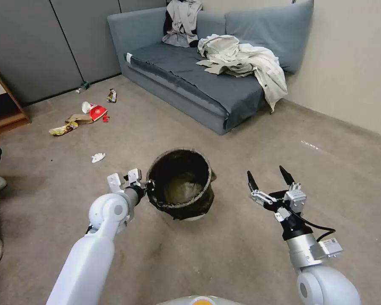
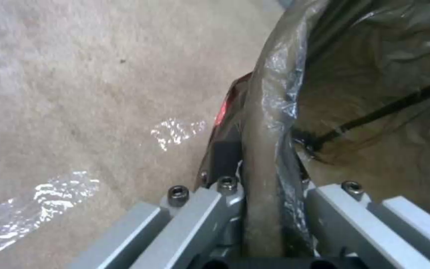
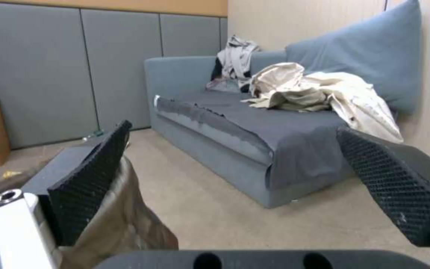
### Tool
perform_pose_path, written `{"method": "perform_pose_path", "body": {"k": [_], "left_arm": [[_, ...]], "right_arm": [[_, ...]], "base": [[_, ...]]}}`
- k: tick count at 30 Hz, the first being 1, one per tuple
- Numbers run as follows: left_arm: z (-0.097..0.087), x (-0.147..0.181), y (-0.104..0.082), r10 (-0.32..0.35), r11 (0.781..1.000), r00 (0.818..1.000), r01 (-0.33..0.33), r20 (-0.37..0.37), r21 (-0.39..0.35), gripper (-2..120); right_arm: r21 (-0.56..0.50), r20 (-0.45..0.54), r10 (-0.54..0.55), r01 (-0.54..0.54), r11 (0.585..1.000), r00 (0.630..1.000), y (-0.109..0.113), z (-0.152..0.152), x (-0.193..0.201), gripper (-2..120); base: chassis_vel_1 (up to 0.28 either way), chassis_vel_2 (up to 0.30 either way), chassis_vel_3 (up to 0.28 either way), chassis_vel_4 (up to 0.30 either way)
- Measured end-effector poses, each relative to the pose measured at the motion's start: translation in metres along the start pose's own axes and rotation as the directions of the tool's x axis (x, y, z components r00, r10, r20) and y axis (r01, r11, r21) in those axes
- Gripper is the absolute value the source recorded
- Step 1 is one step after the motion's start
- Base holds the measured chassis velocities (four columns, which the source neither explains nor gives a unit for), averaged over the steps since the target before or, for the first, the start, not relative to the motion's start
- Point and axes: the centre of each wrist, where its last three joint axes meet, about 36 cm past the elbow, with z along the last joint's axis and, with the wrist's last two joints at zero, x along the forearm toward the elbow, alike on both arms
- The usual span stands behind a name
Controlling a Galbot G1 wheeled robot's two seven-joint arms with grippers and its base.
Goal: Pick up the trash can from the floor.
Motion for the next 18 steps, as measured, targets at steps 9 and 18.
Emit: {"method": "perform_pose_path", "body": {"k": [9, 18], "left_arm": [[0.002, 0.043, 0.006, -0.011, 0.999, 1.0, 0.011, 0.003, -0.052, 1], [-0.001, 0.055, 0.007, -0.014, 0.997, 1.0, 0.014, 0.003, -0.075, 1]], "right_arm": [[-0.005, 0.004, -0.01, 0.01, 1.0, 1.0, 0.002, -0.004, -0.004, 100], [-0.003, 0.006, -0.013, 0.013, 1.0, 1.0, 0.002, -0.006, -0.004, 100]], "base": [[0.0, 0.0, 0.0, 0.0], [0.0, 0.0, 0.0, 0.0]]}}
